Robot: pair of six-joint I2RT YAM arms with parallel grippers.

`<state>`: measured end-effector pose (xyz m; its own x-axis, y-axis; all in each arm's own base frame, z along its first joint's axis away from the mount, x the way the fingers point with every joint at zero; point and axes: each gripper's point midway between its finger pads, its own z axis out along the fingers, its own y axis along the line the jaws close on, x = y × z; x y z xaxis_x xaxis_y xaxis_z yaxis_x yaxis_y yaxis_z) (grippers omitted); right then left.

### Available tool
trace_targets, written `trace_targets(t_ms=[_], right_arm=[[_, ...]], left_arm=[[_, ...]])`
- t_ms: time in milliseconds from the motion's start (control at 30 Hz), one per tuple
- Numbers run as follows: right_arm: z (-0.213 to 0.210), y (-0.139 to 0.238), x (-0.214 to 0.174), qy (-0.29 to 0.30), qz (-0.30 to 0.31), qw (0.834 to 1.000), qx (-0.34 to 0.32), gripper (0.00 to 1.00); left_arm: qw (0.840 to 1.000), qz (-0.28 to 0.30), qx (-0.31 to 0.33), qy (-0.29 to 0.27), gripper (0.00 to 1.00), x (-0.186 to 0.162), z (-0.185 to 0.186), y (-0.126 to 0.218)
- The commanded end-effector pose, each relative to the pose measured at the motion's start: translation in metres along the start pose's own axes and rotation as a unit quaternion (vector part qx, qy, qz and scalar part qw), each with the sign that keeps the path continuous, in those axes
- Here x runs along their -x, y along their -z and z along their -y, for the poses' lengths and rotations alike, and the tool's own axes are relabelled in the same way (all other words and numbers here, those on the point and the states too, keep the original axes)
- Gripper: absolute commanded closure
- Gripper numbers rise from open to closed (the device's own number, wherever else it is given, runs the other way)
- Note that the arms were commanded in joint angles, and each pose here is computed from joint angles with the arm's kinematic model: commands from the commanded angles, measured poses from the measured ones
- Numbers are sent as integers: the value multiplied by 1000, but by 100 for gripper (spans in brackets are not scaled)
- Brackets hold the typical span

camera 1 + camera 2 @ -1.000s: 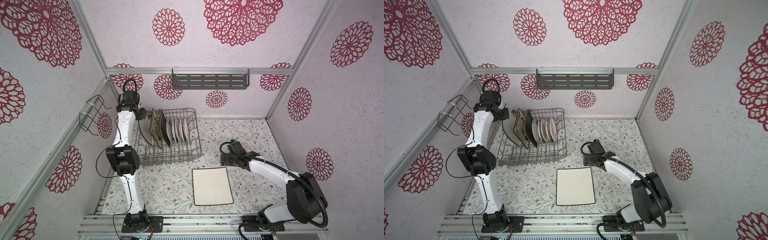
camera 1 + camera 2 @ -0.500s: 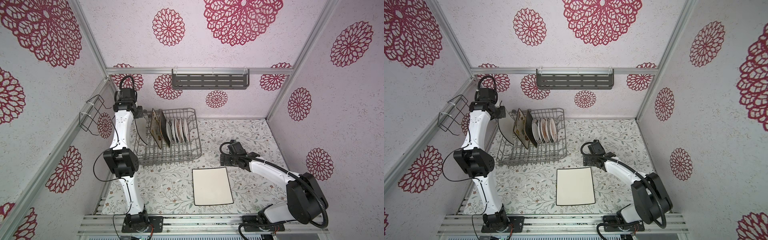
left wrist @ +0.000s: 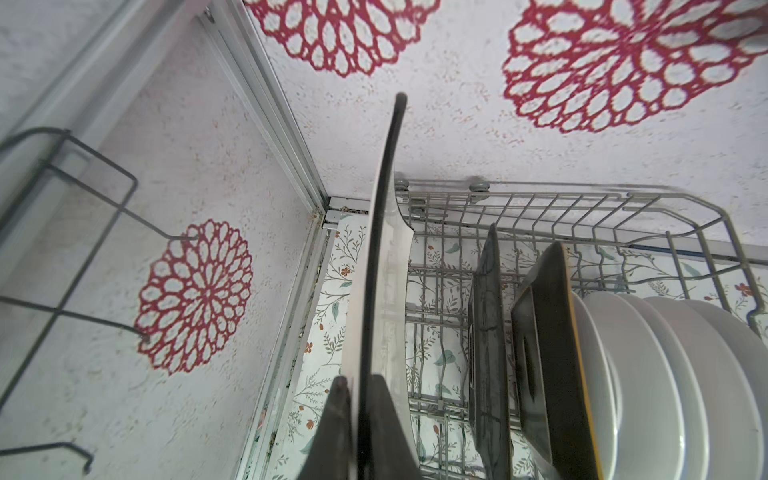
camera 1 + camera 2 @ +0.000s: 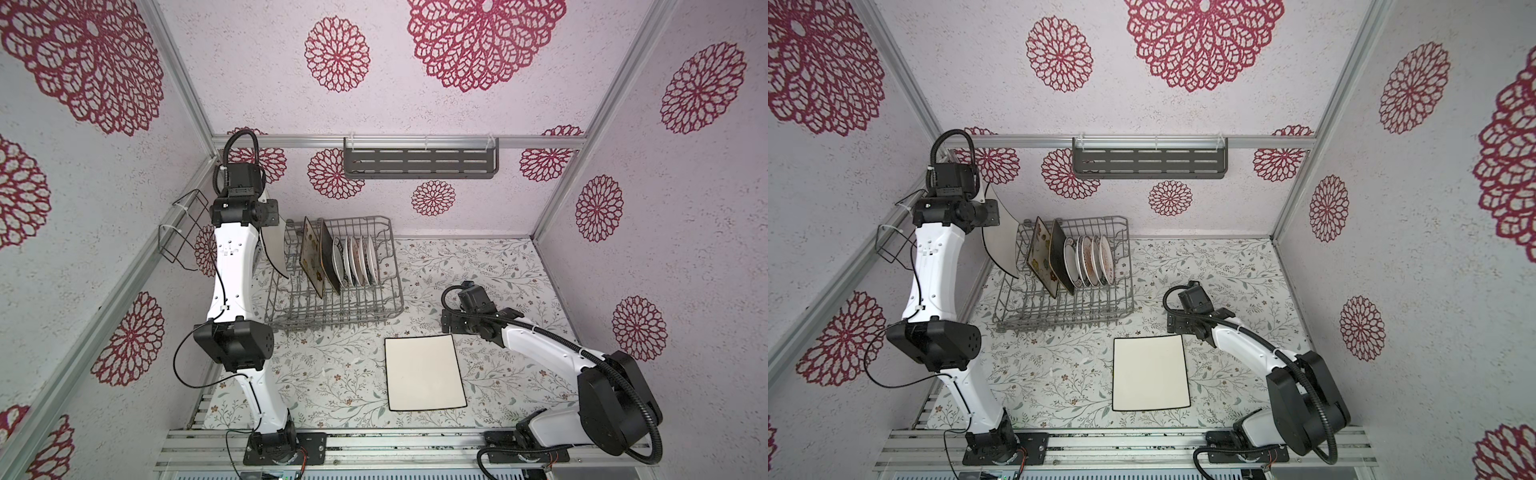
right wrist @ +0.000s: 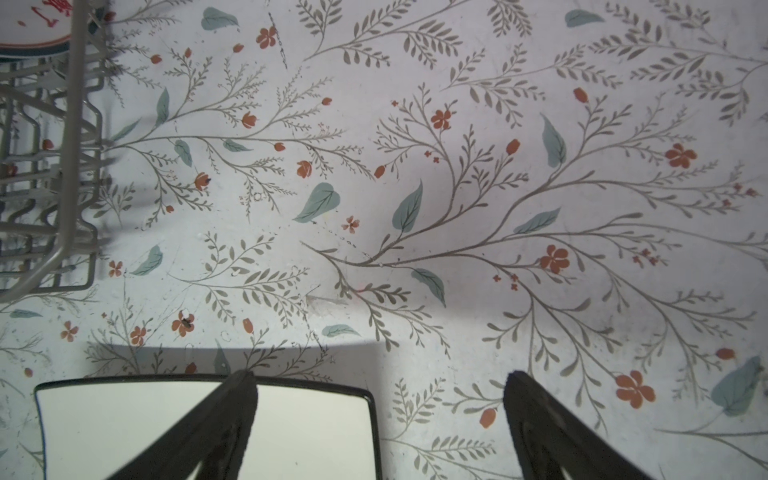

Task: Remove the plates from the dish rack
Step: 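Lift the curved white plate up out of the rack with the left gripper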

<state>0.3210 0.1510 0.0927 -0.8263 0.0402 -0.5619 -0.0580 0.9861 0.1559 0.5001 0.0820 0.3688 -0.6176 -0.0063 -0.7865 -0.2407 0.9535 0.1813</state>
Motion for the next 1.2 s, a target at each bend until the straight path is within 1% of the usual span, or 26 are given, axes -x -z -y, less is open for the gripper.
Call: trace_targets(t_ms=[0, 233, 400, 633, 900, 1167], right_arm=[[-3, 8, 13, 1, 28, 999, 15, 4], [4, 11, 5, 0, 28, 999, 17, 3], [8, 15, -1, 0, 31, 999, 20, 3], [9, 19, -3, -6, 42, 999, 31, 3], [12, 26, -3, -5, 54, 998, 33, 2], [16, 38, 1, -5, 68, 997, 28, 2]], left_arm=[[992, 124, 16, 18, 100, 60, -16, 68], [985, 168, 3, 23, 100, 72, -17, 116], [983, 183, 3, 28, 100, 72, -22, 144], [977, 207, -39, 41, 100, 73, -13, 177], [961, 235, -124, 75, 100, 74, 3, 216], [941, 238, -212, 109, 100, 66, 23, 242]])
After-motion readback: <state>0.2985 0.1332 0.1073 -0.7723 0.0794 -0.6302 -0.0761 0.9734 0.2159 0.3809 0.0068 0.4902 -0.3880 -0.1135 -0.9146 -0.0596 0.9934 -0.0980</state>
